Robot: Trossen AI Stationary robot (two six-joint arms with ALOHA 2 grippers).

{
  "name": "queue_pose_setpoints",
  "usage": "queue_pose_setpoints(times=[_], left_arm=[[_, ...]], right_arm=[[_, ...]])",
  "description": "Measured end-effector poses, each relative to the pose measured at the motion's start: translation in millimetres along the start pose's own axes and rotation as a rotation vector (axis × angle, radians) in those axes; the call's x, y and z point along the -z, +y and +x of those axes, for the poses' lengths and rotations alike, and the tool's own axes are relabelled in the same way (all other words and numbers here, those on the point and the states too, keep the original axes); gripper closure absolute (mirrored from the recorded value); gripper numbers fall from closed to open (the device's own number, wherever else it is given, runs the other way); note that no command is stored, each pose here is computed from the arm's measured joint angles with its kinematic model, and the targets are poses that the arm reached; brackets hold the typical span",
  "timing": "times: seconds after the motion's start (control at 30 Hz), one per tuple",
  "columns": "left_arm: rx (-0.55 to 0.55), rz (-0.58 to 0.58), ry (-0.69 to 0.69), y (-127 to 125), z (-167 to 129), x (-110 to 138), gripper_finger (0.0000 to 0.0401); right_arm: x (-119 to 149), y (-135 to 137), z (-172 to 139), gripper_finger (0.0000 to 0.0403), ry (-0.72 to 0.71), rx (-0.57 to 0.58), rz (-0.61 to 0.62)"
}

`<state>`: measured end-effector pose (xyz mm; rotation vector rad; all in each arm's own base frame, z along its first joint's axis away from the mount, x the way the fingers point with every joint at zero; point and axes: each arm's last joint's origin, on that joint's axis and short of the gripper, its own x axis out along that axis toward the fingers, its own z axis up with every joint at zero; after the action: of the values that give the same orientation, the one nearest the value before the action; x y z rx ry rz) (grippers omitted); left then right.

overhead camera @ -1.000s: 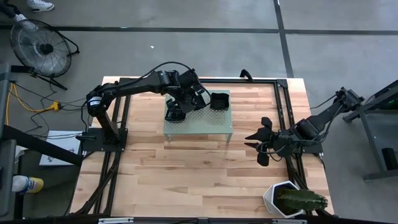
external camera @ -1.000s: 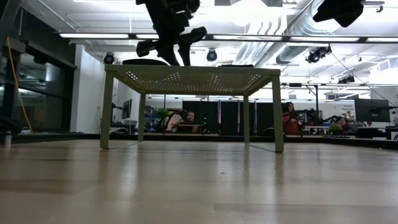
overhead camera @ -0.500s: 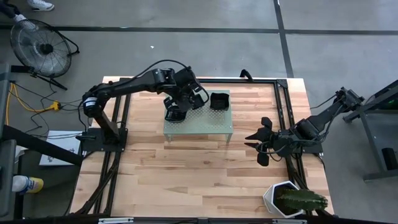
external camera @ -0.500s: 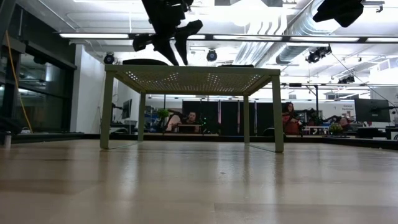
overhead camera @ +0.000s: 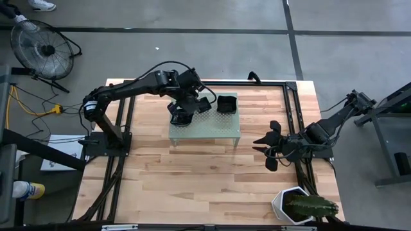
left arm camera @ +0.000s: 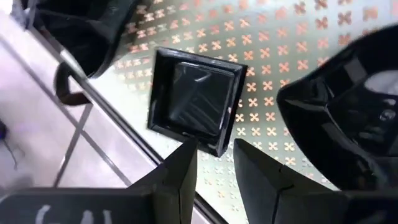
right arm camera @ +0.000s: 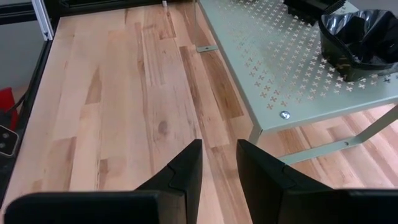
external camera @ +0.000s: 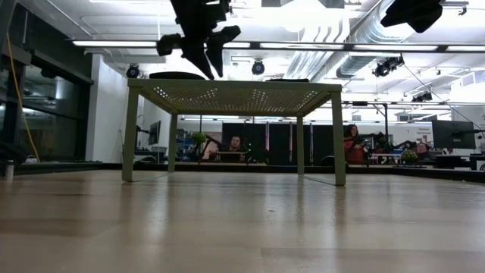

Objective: Pick & Place Mini shaped plates
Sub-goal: Return to Home Position

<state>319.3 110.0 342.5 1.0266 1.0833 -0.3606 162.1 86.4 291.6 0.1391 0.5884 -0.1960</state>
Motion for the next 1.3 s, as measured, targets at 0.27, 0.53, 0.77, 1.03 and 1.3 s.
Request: queue_pose_setpoints(times=[0.27, 0.53, 0.77, 1.03, 1.3], left_arm=[[0.026, -0.108, -0.095, -7.3, -20.4, 0.3, 0.0300], [0.007, -0.171, -0.218, -20.1, -61.6, 3.2, 0.0300], [-0.053, -0.211, -0.307, -47.0, -85.4, 10.3, 0.0300], [-0.143, -0.314, -0.364, -120.9, -70.9, 25.0, 0.0300], [-0.291, -0.346, -0.534, -187.7, -60.5, 22.5, 0.0300]], right_arm=[[0.1, -0.7, -0.9, 0.0309, -0.025, 0.042, -0.043], [10.9, -1.0, -13.1, 0.0309, -0.061, 0.151, -0.122], [28.2, -8.8, -36.9, 0.0308, -0.122, 0.227, -0.090], [38.6, -12.9, -54.6, 0.0309, -0.258, 0.244, -0.089], [67.9, -38.8, -44.7, 0.0309, -0.387, 0.238, 0.041]])
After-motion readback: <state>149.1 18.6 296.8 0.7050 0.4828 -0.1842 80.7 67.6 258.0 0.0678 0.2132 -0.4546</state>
